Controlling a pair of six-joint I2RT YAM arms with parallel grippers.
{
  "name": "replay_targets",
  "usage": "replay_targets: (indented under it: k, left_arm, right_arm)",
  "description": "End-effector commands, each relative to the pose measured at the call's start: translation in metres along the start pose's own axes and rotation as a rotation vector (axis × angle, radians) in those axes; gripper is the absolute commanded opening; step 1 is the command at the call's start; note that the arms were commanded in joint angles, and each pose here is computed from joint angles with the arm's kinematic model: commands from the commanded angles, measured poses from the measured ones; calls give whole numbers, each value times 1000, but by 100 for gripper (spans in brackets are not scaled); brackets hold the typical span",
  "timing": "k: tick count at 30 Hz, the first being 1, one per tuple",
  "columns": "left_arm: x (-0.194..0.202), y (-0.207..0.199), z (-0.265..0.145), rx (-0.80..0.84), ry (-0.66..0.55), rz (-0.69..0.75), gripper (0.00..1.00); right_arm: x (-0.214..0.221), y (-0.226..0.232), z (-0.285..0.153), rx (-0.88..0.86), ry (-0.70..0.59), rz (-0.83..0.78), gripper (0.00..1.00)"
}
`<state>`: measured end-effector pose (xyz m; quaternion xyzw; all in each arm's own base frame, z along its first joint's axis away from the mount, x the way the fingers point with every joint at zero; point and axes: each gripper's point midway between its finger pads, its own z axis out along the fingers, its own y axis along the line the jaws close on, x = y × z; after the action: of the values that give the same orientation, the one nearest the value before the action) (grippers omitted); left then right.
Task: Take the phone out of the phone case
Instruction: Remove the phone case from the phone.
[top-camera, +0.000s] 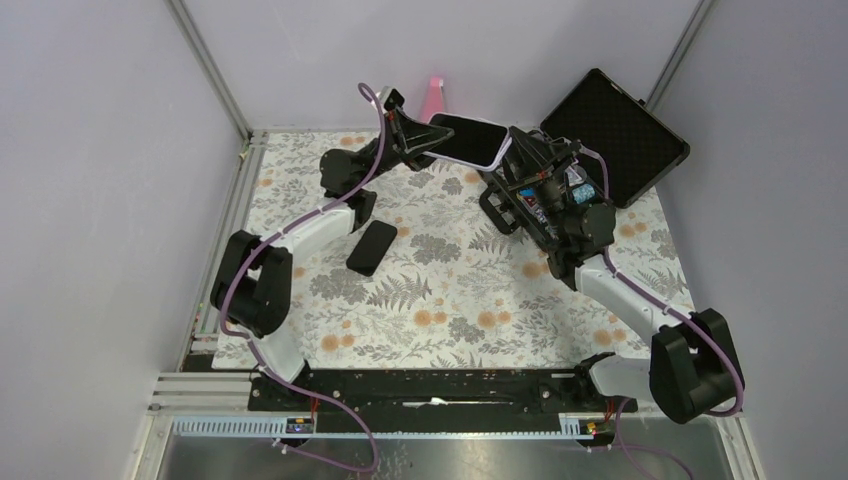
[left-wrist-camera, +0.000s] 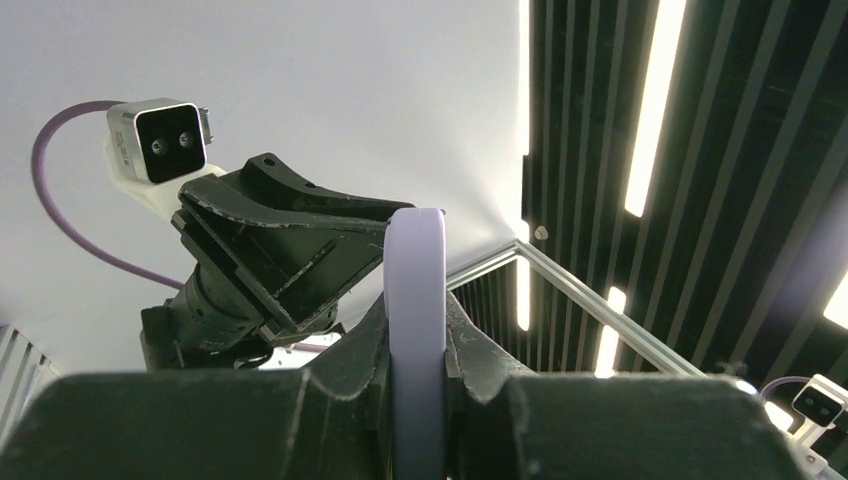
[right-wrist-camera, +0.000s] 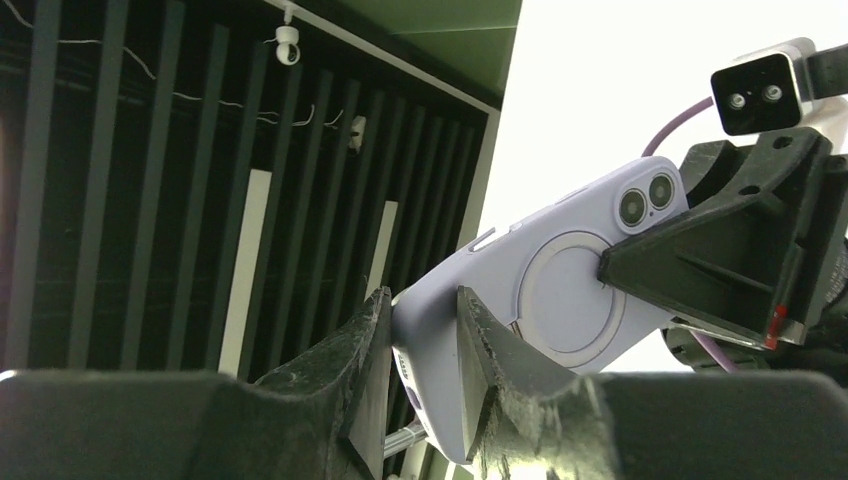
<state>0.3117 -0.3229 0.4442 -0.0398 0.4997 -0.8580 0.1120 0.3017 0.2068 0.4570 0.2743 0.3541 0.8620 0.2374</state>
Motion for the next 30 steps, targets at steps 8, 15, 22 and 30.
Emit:
replay_targets:
  k: [8, 15, 22, 30]
  left_arm:
    - [49, -67, 26, 240, 105, -91, 0]
    - [54, -99, 32, 315, 124, -79, 0]
    - [55, -97, 30, 305, 115, -82, 0]
    - [55, -90, 35, 175, 80, -60, 0]
  right_arm:
    - [23, -44, 1, 169, 102, 145, 0]
    - [28, -101, -21, 457, 155, -3, 0]
    - [24, -142, -56, 770, 196, -211, 0]
    - [1, -146, -85, 953, 194, -554, 0]
